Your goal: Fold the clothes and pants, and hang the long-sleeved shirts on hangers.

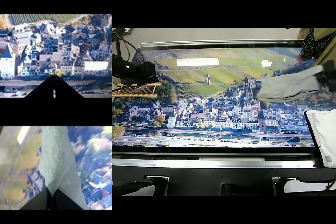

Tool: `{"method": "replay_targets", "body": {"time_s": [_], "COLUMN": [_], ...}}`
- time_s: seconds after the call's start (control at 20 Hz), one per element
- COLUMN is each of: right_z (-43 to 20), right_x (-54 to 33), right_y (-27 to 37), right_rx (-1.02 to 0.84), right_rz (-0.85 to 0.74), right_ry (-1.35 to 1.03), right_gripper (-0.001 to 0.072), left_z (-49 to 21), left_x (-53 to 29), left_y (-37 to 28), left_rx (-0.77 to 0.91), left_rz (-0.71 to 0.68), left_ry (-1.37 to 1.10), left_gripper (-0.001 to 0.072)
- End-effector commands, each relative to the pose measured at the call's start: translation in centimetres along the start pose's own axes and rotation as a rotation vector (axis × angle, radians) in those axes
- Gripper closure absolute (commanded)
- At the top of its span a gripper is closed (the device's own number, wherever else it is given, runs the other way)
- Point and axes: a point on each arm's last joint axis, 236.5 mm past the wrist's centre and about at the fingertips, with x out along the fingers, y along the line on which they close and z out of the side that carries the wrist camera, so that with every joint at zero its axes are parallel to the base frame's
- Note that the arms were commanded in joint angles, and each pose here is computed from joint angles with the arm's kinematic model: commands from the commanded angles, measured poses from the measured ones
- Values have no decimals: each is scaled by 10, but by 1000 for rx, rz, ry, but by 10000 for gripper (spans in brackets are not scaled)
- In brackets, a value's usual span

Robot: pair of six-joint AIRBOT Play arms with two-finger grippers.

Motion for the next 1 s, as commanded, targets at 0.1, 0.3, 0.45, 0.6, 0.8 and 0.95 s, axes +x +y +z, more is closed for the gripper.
{"method": "replay_targets", "body": {"time_s": [0.1,0.3,0.45,0.6,0.8,0.95], "right_z": [54,67,65,62,54,42], "right_x": [-63,-97,-114,-137,-166,-181], "right_y": [-42,-51,-64,-76,-86,-95], "right_rx": [134,219,264,278,262,259], "right_rz": [-168,-250,-320,-402,-490,-560], "right_ry": [-207,-313,-344,-378,-403,-381], "right_gripper": [683,683,683,683,682,682], "left_z": [-23,-28,-28,-27,-27,-27], "left_x": [26,31,28,22,12,7], "left_y": [11,13,12,11,8,7], "left_rx": [-22,-26,-24,-3,7,9], "left_rz": [19,23,22,18,14,11], "left_ry": [94,113,107,92,71,58], "left_gripper": [690,690,690,690,690,690]}}
